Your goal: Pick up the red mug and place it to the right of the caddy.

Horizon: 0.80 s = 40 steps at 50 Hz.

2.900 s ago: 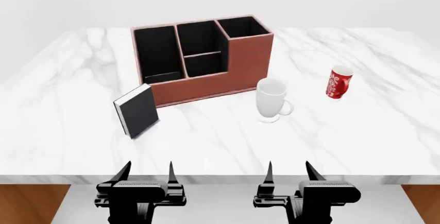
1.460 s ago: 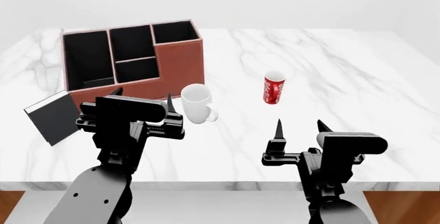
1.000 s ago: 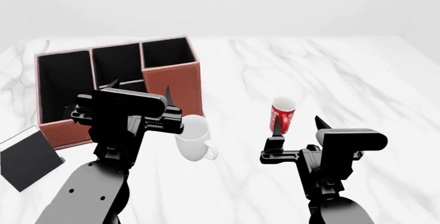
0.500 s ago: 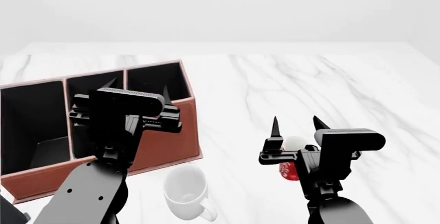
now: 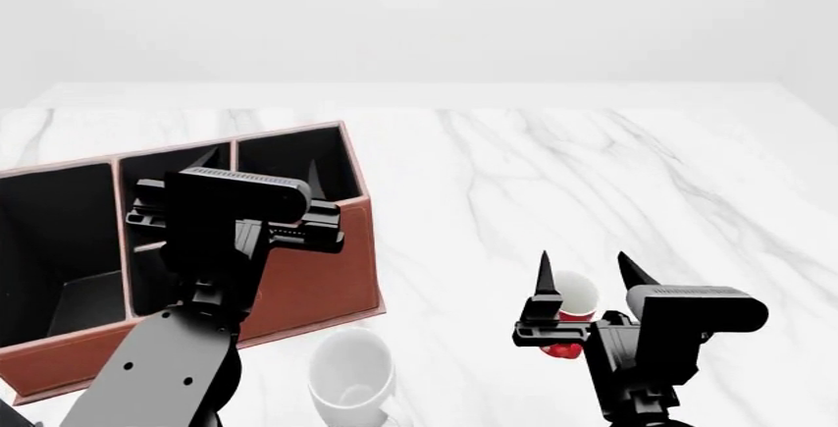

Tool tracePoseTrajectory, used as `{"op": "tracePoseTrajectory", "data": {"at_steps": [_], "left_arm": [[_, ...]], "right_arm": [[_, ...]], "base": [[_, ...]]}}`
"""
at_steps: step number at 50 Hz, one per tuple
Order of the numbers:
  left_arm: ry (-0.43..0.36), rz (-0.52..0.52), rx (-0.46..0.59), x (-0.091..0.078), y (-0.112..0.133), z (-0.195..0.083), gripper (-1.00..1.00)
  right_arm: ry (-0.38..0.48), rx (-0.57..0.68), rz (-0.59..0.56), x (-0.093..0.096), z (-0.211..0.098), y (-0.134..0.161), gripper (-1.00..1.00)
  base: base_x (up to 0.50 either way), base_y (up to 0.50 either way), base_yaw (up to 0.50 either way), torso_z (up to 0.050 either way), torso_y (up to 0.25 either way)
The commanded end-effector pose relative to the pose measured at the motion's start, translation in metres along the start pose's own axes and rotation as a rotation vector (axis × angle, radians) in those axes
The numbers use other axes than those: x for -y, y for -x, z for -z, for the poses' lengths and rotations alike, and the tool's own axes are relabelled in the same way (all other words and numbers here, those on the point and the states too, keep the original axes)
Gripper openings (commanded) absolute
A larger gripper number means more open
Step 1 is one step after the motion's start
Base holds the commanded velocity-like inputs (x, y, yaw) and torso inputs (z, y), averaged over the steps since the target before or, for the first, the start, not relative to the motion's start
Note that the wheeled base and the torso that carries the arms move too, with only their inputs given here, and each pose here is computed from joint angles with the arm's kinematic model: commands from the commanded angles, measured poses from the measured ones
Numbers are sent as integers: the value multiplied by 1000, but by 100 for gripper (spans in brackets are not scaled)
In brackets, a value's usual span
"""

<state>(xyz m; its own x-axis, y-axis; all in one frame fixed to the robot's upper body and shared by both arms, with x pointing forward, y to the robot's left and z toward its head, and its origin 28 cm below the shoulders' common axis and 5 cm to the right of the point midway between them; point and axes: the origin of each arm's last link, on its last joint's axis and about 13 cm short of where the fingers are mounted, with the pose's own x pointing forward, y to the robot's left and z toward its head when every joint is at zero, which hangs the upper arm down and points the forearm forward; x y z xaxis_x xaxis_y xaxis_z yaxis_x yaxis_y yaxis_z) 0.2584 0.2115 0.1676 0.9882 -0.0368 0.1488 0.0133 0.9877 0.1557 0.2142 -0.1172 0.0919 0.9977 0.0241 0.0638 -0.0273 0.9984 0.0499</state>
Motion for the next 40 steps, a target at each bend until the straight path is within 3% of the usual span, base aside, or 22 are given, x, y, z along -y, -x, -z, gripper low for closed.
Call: {"op": "tracePoseTrajectory", "data": {"at_steps": [1, 13, 40], "left_arm": [[0, -1, -3, 0, -1, 1, 100], [-4, -7, 1, -1, 0, 0, 100], [2, -21, -3, -4, -1, 2, 100]], "right_arm": [[-3, -15, 8, 4, 4, 8, 100], [12, -108, 10, 9, 27, 36, 100], [12, -183, 20, 10, 44, 40, 100]], "base": [[0, 0, 0, 0, 0], [0, 0, 0, 0, 0], [0, 0, 0, 0, 0]]}}
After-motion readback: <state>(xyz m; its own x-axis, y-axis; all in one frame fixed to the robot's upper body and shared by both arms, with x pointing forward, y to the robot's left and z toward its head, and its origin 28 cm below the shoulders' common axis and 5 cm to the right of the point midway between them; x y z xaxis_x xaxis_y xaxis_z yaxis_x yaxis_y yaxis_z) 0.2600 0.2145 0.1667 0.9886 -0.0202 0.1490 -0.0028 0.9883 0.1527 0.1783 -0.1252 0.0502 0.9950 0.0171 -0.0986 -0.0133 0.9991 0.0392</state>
